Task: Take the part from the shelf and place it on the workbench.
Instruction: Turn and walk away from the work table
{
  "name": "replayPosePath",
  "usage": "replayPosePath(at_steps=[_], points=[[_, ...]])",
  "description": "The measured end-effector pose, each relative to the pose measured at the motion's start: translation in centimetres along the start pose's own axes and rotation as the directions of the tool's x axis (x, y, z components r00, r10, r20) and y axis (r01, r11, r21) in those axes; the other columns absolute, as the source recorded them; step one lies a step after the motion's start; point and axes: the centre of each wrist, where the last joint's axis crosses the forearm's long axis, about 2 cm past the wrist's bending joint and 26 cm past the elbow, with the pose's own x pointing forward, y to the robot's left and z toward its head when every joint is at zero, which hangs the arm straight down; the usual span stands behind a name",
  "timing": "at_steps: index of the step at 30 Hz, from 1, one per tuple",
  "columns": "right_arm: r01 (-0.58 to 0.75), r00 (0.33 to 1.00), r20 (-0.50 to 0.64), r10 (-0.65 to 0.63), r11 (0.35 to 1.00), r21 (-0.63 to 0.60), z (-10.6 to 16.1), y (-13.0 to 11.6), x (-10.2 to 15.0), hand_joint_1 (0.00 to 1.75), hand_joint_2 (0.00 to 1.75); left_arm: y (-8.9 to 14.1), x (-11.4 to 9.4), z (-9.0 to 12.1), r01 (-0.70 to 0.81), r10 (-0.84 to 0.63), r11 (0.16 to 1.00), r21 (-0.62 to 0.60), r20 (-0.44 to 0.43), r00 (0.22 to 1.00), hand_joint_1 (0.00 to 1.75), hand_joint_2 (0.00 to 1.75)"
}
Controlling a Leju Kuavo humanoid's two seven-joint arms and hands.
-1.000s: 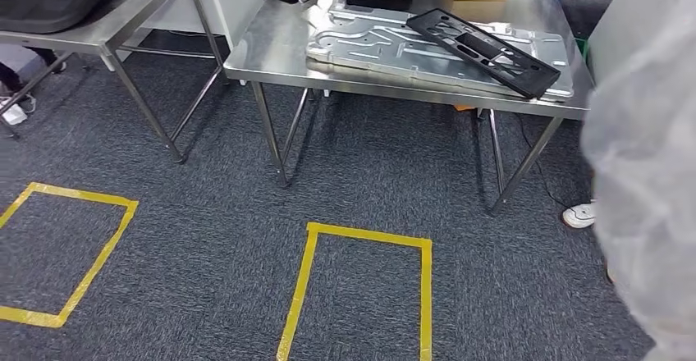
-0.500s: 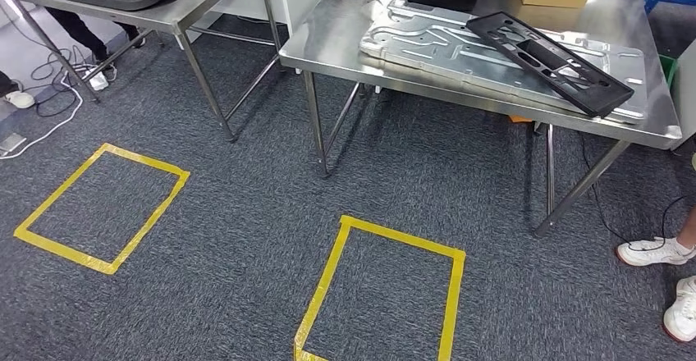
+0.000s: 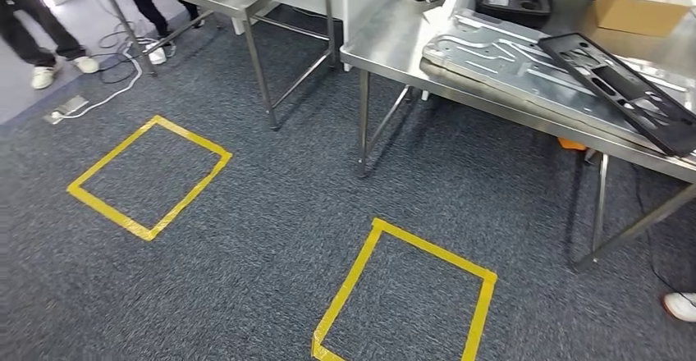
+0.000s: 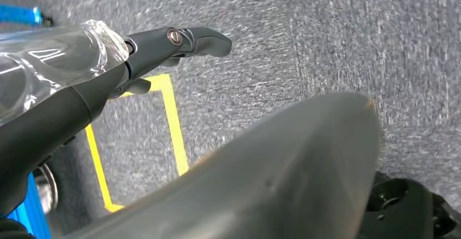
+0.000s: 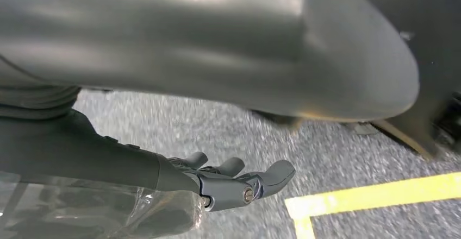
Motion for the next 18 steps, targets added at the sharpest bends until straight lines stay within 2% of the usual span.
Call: replayPosePath(at_steps=[18], points=[[-0.013, 1.000, 0.004, 0.013, 1.000, 0.011, 0.08, 0.47, 0.29, 0.00, 0.00, 0.44, 0.20, -0.16, 0.004, -0.004, 1.000, 0.008, 0.004, 1.000, 0.00, 0.00]])
